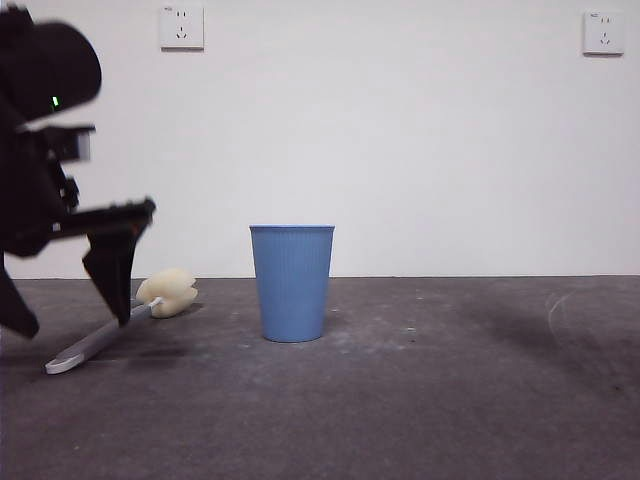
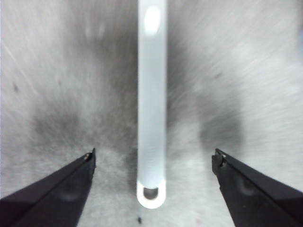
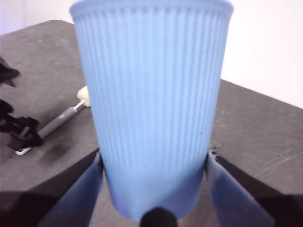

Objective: Pick up the cup brush,pick up the cup,insert the brush into the cup,clean the cup,put the cup brush back,put the cup back to the fixed position on the table

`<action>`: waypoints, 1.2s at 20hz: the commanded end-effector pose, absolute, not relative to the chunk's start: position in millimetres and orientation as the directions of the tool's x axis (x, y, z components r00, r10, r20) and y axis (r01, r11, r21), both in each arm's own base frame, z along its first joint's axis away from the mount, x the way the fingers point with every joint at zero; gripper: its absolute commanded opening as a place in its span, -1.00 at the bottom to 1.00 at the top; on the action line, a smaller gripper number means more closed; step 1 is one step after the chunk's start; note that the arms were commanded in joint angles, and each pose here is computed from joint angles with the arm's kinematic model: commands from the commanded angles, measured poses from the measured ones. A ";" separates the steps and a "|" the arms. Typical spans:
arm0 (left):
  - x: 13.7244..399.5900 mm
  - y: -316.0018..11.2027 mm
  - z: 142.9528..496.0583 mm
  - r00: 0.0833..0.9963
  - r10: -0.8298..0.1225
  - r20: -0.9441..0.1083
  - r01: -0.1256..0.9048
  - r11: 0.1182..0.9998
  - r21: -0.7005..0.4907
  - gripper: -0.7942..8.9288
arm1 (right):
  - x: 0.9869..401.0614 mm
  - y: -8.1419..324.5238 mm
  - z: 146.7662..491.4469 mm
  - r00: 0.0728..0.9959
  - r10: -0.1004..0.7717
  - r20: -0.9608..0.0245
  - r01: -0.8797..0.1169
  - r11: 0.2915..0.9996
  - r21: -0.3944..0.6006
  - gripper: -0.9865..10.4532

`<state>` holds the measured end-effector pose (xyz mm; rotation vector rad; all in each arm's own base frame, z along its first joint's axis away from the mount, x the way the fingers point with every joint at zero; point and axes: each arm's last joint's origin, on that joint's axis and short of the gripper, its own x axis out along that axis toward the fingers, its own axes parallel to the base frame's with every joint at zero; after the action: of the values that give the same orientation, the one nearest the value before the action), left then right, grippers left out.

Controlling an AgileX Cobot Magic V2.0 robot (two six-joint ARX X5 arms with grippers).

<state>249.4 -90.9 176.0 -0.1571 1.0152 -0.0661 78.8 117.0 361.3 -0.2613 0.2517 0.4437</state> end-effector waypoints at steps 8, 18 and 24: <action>203.6 -77.8 248.7 0.679 -0.301 -0.670 0.141 0.949 -0.284 0.00 | 99.8 136.7 320.5 0.924 0.367 -0.102 -0.380 0.906 -0.186 -0.85; 147.1 -57.5 285.7 0.741 -0.348 -0.575 0.238 0.936 -0.259 0.00 | 171.6 117.2 201.2 0.934 0.342 -0.105 -0.344 0.939 0.003 -0.85; 143.4 -56.8 287.8 0.738 -0.372 -0.563 0.267 0.927 -0.262 0.00 | 213.2 120.5 155.0 0.923 0.365 -0.120 -0.366 0.931 0.015 -0.85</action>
<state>143.7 -56.3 290.4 -0.1848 0.6485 -0.3410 213.1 120.3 156.4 -0.0218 0.1192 0.3768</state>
